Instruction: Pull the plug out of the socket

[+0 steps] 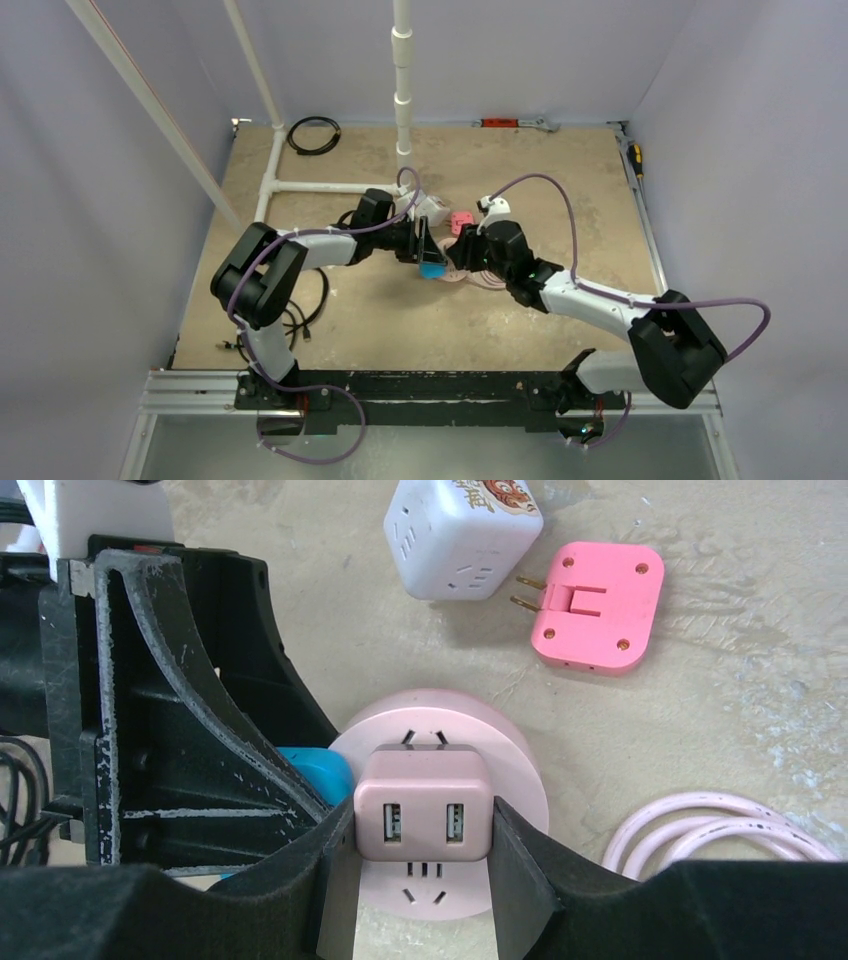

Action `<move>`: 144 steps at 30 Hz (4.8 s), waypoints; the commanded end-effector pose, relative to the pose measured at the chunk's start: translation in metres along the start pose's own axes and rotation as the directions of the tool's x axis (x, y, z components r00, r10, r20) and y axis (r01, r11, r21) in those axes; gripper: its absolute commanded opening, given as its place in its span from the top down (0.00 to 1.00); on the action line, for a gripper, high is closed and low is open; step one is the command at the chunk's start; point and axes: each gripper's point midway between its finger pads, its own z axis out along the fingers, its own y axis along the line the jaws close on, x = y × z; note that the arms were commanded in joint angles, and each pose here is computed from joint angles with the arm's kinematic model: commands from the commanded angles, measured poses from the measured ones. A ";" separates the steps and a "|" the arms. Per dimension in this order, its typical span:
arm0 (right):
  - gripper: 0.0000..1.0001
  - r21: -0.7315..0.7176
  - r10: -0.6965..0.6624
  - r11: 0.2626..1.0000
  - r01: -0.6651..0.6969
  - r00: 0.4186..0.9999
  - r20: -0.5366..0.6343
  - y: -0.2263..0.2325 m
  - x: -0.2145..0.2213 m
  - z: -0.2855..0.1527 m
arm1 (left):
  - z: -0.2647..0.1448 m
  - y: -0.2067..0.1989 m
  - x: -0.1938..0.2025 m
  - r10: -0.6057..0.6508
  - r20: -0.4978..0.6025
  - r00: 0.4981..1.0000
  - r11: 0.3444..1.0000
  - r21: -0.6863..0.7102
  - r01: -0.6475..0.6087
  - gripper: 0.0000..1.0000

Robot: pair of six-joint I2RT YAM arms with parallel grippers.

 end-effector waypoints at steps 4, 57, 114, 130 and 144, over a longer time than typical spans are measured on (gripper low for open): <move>1.00 0.128 -0.055 0.991 0.031 0.981 0.188 0.001 -0.041 -0.012 | -0.007 0.019 -0.005 -0.027 0.022 0.999 0.996 -0.083 0.029 1.00; 1.00 0.028 0.012 1.000 -0.010 0.998 -0.059 -0.001 -0.048 0.048 | -0.078 -0.024 -0.035 0.164 0.081 0.983 0.980 -0.130 -0.153 1.00; 0.12 0.000 0.073 0.997 -0.073 0.997 -0.025 -0.012 -0.020 -0.041 | -0.009 0.020 0.051 0.066 -0.248 0.966 0.967 -0.221 -0.123 0.49; 0.06 -0.116 -0.037 0.992 0.042 0.998 0.043 0.048 -0.021 -0.084 | -0.048 0.006 -0.003 0.216 -0.074 0.974 0.913 -0.339 -0.228 0.15; 0.10 0.064 -0.286 0.956 0.286 0.958 -0.005 0.081 0.012 -0.075 | -0.160 0.011 -0.090 0.357 0.278 0.892 0.797 -0.589 -0.136 0.15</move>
